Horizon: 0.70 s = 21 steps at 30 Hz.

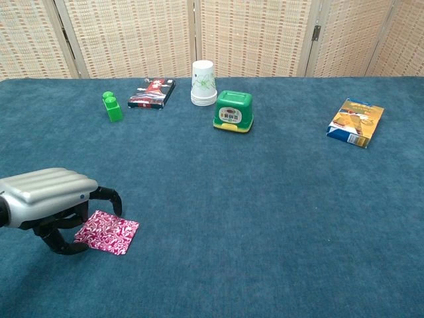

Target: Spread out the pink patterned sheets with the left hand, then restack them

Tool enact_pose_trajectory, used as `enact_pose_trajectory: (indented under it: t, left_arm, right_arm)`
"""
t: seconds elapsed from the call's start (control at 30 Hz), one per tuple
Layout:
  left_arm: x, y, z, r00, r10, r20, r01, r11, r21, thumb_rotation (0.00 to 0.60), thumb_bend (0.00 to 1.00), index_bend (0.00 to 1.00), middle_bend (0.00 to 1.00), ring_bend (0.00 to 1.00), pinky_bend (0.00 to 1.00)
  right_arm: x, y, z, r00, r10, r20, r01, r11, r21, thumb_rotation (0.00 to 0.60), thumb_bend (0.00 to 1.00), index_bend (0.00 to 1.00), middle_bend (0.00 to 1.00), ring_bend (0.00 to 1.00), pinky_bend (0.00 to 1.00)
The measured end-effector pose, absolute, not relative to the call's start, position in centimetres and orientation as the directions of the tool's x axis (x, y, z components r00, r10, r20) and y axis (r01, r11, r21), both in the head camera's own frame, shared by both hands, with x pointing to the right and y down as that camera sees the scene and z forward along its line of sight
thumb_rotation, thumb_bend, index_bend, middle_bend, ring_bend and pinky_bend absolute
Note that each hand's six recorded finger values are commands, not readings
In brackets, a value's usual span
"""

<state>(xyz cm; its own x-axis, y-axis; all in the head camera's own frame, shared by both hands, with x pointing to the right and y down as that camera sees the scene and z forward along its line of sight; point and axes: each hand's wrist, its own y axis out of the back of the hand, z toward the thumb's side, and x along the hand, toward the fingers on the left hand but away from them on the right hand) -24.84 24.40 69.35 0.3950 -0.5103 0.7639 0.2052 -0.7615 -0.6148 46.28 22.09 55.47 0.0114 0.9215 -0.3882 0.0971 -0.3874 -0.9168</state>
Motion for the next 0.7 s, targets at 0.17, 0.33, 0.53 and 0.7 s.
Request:
enact_pose_trajectory:
  t: [0.17,0.33,0.53,0.7]
  left_arm:
    - [-24.9,24.0,68.7,0.398,-0.516,0.759,0.200,-0.758,-0.621,0.600,0.32,0.26,0.97,0.93,1.00]
    - [-25.6,22.0,68.1,0.372,-0.572,0.731,0.147,-0.741,-0.655,0.600,0.32,0.26,0.97,0.93,1.00]
    - [-28.0,19.6,68.9,0.287,-0.625,0.726,0.131,-0.725,-0.676,0.600,0.32,0.27,0.97,0.93,1.00]
    - [-30.3,18.7,70.3,0.217,-0.632,0.744,0.147,-0.732,-0.665,0.600,0.32,0.28,0.97,0.93,1.00]
  right_arm:
    - [46.2,22.0,55.4,0.014,0.923,-0.386,0.097,-0.385,-0.918,0.600,0.38,0.06,0.24,0.13,0.19]
    - [46.2,22.0,55.3,0.015,0.923,-0.384,0.096,-0.384,-0.919,0.600,0.39,0.06,0.24,0.13,0.19]
    - [46.2,22.1,55.3,0.017,0.923,-0.384,0.099,-0.384,-0.918,0.600,0.38,0.06,0.24,0.13,0.19]
    - [46.2,22.2,55.3,0.017,0.924,-0.383,0.099,-0.382,-0.919,0.600,0.39,0.06,0.24,0.13,0.19]
